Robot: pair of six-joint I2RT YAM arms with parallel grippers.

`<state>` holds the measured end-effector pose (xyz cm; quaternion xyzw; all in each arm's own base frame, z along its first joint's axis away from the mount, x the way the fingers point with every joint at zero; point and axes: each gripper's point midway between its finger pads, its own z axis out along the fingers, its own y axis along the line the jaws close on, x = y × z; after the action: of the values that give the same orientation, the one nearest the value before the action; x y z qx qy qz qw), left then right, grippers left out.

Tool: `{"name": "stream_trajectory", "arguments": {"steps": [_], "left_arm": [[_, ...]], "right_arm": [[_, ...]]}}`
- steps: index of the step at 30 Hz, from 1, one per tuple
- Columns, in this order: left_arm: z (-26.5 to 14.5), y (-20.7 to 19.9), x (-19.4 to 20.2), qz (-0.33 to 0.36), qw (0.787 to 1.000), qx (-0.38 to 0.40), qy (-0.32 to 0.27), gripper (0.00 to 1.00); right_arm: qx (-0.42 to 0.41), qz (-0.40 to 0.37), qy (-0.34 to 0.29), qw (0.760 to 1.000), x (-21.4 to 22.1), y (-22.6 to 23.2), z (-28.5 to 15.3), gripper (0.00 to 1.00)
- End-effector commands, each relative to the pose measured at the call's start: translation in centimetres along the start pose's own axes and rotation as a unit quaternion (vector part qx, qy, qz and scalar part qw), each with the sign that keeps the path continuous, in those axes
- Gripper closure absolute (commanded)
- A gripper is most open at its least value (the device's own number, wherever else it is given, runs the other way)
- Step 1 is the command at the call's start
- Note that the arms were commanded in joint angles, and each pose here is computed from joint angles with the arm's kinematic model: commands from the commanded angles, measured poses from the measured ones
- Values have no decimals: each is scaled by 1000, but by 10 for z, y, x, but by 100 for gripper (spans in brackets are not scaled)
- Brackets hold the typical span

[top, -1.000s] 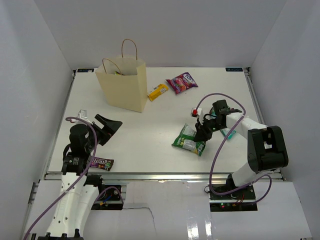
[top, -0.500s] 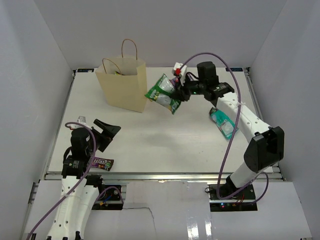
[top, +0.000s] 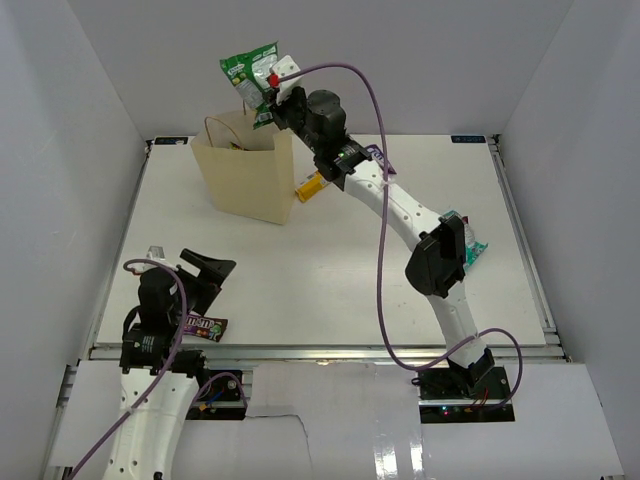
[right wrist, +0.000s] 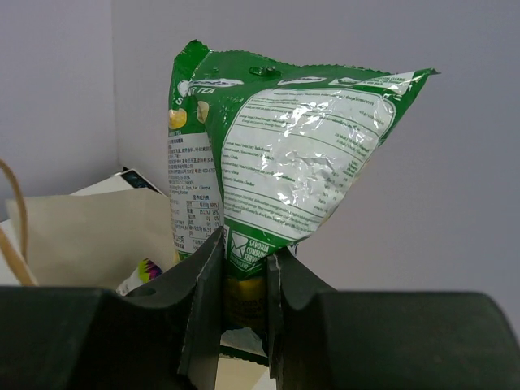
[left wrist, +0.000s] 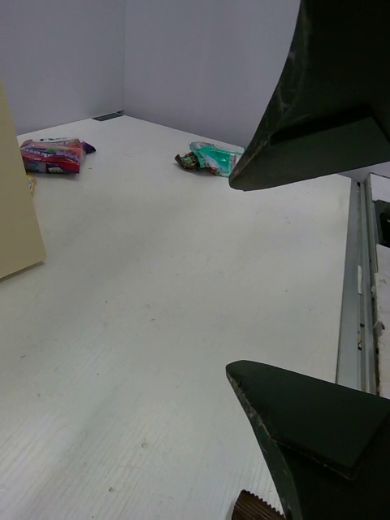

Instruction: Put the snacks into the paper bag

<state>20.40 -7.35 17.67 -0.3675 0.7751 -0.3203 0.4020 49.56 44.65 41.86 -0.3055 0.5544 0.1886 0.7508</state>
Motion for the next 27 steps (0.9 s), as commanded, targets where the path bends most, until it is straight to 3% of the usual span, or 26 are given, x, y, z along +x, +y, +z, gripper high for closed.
{"name": "stream_trajectory", "arguments": {"steps": [1, 8, 13, 16, 21, 27], "left_arm": [[-8, 2, -7, -20, 999, -15, -21, 4], [-6, 21, -7, -64, 995, -71, -28, 4], [-4, 30, -7, -89, 990, -104, -28, 4], [-4, 42, -7, -113, 984, -136, -38, 2], [-6, 59, -4, -141, 969, -201, -35, 2], [-4, 73, 0, -141, 955, -262, -17, 2]], "right_arm": [[80, -17, -102, 991, -60, -25, -1, 92], [80, -25, -81, 993, -30, -13, 2, 91], [69, -28, -69, 995, -23, -9, -2, 82], [63, -31, -66, 995, -21, -5, -4, 72], [39, -41, -50, 997, -10, 8, -10, 41], [16, -47, -40, 998, -19, 9, -26, 29]]}}
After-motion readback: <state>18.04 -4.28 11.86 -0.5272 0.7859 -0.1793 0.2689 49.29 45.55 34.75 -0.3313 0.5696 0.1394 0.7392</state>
